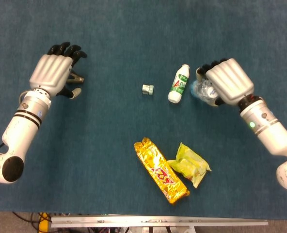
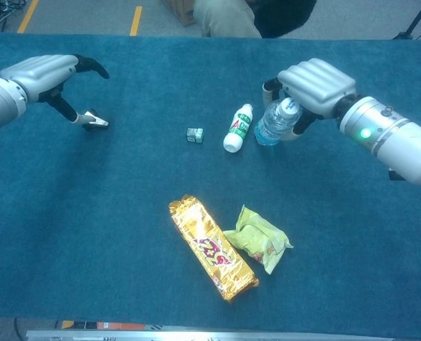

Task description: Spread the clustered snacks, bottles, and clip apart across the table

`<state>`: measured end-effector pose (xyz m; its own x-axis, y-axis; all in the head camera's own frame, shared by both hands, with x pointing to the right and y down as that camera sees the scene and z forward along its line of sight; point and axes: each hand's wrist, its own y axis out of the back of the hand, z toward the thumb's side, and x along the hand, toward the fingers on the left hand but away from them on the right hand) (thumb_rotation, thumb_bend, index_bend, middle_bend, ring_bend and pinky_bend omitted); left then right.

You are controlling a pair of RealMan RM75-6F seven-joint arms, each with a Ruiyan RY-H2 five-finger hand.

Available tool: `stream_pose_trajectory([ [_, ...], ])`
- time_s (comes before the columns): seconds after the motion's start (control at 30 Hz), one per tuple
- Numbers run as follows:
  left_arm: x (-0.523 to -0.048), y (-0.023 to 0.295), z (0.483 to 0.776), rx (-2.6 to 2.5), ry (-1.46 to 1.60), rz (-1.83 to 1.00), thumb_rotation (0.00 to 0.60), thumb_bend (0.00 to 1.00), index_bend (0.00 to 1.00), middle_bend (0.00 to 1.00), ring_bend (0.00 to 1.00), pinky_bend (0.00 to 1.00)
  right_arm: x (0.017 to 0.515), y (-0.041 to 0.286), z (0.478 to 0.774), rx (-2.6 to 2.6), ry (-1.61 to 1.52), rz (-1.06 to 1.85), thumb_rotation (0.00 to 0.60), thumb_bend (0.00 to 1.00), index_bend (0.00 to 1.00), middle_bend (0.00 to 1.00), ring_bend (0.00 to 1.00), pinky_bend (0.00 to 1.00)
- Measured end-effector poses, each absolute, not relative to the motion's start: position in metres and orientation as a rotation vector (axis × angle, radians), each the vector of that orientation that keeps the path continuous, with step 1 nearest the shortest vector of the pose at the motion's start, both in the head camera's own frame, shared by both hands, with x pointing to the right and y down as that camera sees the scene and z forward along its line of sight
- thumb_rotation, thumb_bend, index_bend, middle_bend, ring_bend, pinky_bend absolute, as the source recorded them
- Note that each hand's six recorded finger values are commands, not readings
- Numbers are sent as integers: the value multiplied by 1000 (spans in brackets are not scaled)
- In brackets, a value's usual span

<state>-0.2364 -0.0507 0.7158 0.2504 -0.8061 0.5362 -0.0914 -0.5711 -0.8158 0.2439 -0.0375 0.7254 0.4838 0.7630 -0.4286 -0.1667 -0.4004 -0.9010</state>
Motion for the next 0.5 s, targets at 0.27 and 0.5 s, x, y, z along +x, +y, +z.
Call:
stream_pose_trajectory([
  [0.27,-234,-51,720,-1865,808,-1366,600,220,176,108,21,73,253,-41,725,-1652,-509,1137,600,2,583,477,406,513],
  [0.5,-232,-50,724,-1869,797,-1369,600,220,176,108,21,73,261,-41,725,-1629,-501,1165,600,6,476,430,363,495],
])
